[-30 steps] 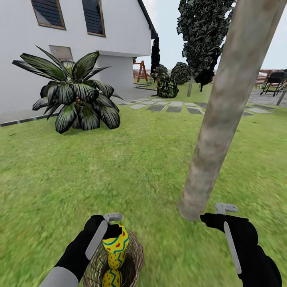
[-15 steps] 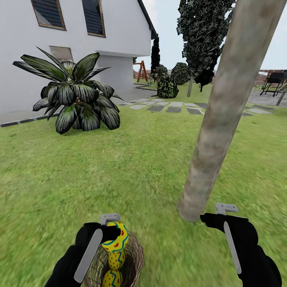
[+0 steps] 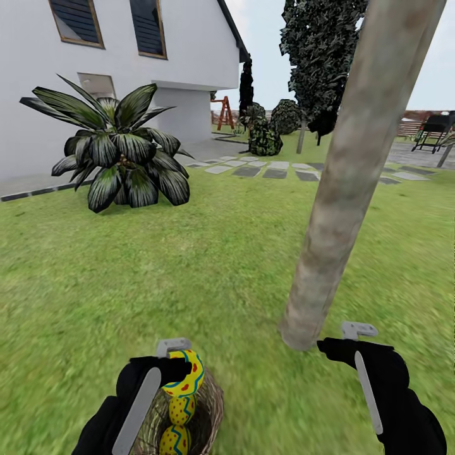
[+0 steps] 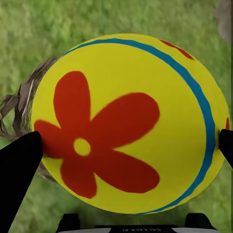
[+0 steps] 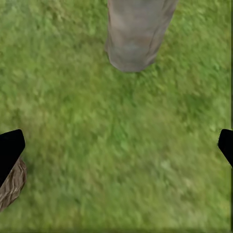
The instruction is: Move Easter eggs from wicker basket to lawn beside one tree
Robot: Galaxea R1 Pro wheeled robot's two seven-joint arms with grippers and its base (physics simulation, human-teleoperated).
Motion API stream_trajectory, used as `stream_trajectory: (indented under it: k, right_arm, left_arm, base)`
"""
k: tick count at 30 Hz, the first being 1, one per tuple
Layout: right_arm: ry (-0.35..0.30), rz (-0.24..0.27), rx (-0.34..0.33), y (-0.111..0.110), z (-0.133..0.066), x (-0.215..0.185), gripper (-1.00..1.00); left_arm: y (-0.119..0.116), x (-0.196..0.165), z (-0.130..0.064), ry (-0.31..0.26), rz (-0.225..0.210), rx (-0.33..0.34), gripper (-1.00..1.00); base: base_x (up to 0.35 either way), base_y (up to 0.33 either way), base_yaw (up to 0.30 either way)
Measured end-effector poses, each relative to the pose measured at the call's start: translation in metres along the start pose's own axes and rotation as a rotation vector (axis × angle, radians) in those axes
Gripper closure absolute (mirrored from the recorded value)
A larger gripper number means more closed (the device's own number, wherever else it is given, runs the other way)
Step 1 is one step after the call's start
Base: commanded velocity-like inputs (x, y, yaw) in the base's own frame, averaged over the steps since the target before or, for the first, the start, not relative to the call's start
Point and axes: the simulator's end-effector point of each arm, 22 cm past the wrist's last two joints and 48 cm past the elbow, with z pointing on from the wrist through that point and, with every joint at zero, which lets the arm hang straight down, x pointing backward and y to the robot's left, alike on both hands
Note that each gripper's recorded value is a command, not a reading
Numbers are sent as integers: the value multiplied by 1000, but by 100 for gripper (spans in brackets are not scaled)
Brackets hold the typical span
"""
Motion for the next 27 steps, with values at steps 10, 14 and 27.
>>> stream_trajectory:
  k: [10,14,27]
  right_arm:
    - [0,0,0,0,0,0,-100]
    - [0,0,0,0,0,0,-100]
    - [-4,5,2,-2,-1,-1,-100]
  left_arm:
    - [1,0,0,-3,1,-4,100]
    - [2,0,0,-2,2,-9,100]
    - [3,-1,0,-5,5,-18,100]
  base:
    - [-9,-268,0]
    - [0,-286,0]
    - [0,-289,-41]
